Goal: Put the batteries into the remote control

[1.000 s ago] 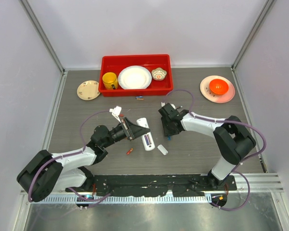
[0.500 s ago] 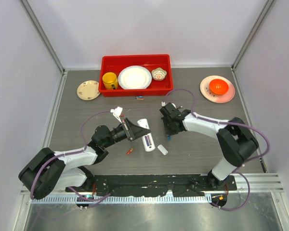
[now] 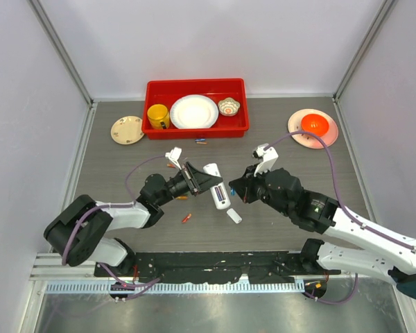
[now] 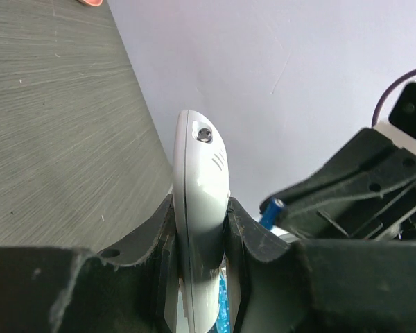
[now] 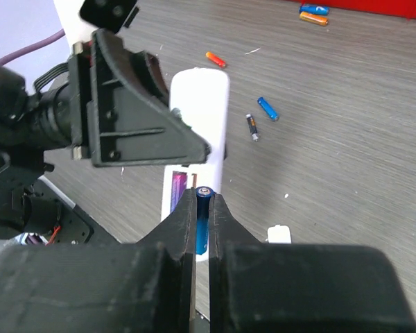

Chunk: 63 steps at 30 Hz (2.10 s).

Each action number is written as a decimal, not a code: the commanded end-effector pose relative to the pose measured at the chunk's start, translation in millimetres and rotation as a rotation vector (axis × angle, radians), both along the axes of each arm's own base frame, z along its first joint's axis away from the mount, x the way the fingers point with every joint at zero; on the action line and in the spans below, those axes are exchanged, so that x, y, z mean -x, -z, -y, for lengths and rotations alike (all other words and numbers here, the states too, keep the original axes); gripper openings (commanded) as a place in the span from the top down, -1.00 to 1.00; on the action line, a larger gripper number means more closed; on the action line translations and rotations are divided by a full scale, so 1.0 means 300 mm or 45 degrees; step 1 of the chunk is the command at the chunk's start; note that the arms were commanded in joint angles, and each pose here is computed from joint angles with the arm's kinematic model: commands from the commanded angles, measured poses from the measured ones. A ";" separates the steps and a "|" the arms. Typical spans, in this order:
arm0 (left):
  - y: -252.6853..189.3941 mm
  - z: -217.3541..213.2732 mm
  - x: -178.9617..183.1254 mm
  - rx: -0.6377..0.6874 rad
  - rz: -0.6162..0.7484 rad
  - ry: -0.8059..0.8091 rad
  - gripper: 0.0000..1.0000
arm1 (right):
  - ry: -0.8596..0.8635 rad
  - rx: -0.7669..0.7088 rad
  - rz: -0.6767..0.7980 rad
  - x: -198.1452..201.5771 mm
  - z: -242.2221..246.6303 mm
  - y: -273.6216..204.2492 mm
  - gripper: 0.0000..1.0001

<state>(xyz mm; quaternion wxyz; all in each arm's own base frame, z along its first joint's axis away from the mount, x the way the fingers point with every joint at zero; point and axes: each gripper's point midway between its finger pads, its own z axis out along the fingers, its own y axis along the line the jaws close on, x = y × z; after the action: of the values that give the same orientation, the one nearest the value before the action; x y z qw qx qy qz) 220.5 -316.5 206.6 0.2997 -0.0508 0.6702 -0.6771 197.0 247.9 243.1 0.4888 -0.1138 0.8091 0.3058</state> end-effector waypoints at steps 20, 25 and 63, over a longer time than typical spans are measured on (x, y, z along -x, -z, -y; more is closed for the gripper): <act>-0.125 0.033 -0.018 0.210 0.049 0.039 0.99 | 0.003 -0.038 0.218 -0.002 -0.065 -0.049 0.99; -0.121 0.039 -0.014 0.207 0.046 0.049 0.99 | -0.012 -0.009 0.238 -0.002 -0.083 -0.047 0.98; -0.168 0.036 0.011 0.242 0.086 0.076 0.99 | -0.083 0.212 0.082 0.027 -0.105 0.116 0.46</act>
<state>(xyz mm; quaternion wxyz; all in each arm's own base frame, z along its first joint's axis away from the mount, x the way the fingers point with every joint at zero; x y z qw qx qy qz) 223.0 -329.6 200.6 0.2591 -0.0702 0.6661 -0.6959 190.7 283.8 205.8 0.4961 -0.1952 0.8062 0.2565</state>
